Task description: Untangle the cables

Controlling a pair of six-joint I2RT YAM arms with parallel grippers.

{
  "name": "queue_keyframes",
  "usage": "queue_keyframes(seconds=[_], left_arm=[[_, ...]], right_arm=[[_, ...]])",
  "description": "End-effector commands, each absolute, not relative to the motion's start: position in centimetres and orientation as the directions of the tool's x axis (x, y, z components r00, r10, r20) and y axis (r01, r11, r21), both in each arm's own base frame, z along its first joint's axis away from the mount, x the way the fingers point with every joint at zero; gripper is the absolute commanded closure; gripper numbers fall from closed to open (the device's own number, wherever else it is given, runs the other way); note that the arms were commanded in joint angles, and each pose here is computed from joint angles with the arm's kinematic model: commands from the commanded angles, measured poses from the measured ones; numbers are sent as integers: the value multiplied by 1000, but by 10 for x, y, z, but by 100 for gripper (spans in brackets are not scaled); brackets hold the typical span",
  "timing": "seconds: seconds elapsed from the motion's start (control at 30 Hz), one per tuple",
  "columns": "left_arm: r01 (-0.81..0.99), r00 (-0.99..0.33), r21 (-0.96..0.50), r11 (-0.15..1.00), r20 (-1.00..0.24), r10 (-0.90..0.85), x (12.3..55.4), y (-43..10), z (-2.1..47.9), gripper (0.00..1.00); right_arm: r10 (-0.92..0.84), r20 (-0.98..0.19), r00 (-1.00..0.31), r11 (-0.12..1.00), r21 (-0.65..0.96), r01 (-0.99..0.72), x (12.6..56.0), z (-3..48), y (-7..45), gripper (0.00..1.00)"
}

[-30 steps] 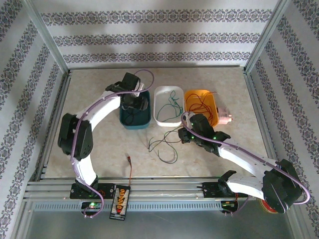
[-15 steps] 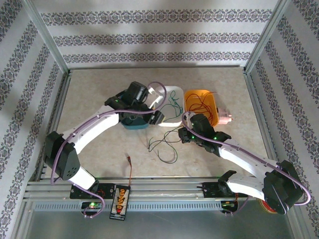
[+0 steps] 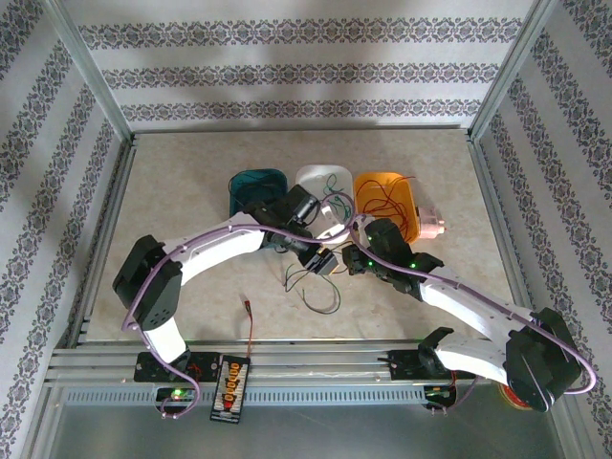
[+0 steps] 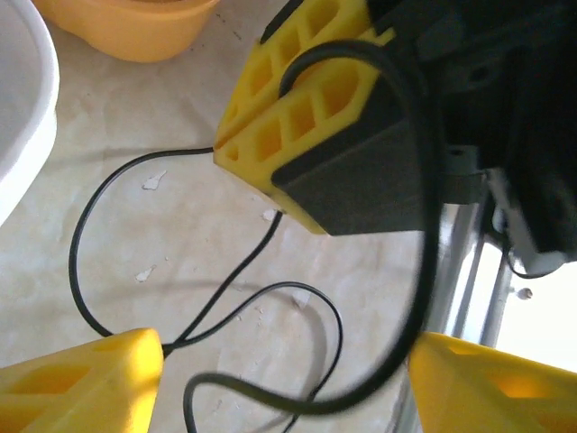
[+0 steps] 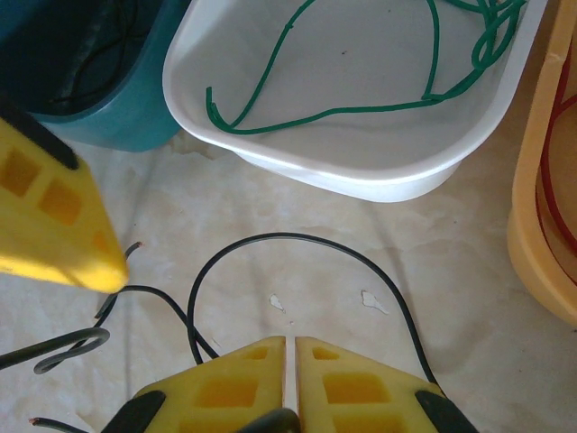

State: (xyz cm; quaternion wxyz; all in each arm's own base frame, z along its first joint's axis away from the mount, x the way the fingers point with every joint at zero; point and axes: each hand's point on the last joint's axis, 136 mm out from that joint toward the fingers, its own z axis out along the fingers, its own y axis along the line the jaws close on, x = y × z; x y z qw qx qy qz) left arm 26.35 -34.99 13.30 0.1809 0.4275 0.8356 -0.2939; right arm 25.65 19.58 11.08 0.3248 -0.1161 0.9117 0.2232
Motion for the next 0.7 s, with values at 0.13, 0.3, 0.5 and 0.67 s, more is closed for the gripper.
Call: queue_keyframes(seconds=[0.13, 0.3, 0.5, 0.67], left_arm=[[814, -500, -221, 537, -738, 454, 307, -366, 175, 93], [799, -455, -218, 560, -828, 326, 308, -360, 229, 100], [808, -394, -250, 533, -903, 174, 295, -352, 296, 100], [835, -339, -236, 496, -932, 127, 285, -348, 335, 100]], right_arm=[[-39, -659, -752, 887, 324, -330, 259, 119, 187, 89], [19, -664, -748, 913, 316, -257, 261, 117, 170, 60], [167, -688, -706, 961, 275, -41, 270, 114, 121, 46], [266, -698, -665, 957, 277, 92, 270, 115, 89, 40]])
